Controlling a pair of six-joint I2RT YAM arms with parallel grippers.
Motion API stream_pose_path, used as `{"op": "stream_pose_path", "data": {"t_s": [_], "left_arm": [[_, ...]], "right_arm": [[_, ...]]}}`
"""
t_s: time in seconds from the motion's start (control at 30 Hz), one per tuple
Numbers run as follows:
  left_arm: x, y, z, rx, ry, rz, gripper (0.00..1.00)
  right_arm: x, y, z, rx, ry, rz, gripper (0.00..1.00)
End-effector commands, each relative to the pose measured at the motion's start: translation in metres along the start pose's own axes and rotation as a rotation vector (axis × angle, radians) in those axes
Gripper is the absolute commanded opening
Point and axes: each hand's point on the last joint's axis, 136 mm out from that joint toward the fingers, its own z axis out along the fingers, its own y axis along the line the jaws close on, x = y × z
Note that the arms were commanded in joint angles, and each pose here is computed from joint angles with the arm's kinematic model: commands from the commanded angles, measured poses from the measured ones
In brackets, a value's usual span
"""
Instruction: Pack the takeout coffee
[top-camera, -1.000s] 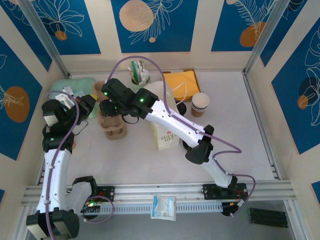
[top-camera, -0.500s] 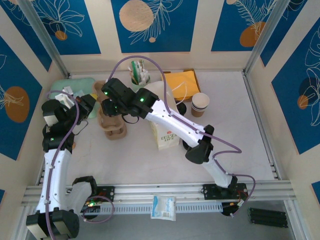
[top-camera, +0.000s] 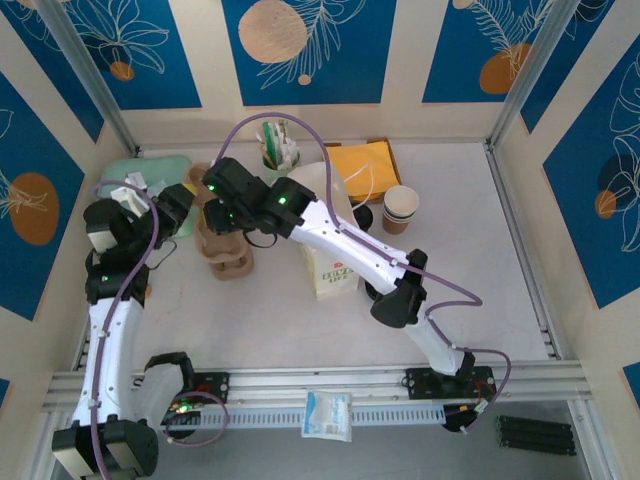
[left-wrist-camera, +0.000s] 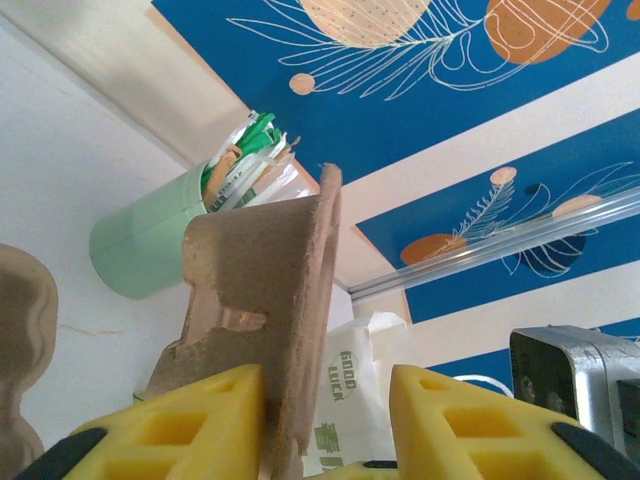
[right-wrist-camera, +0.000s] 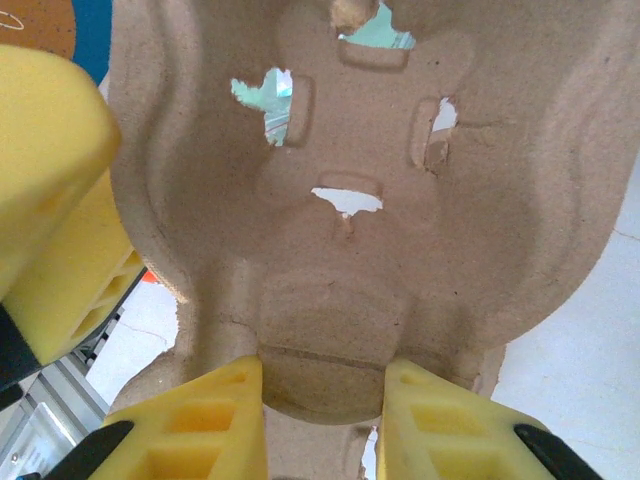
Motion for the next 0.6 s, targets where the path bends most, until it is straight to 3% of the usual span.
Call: {"op": "stream_pose_path", "data": {"t_s": [0.0, 0.57], "left_arm": [[-0.001, -0.02, -0.003, 0.036, 0.014, 0.057, 0.43], [-0.052, -0.06, -0.012, 0.024, -0.112, 0.149, 0.83]], "right_arm": [[-0.016, 0.015, -0.017, -0.064, -0.058, 0.007, 0.26], [-0.044, 0.031, -0.077, -0.168, -0.162, -0.022, 0.25]]}}
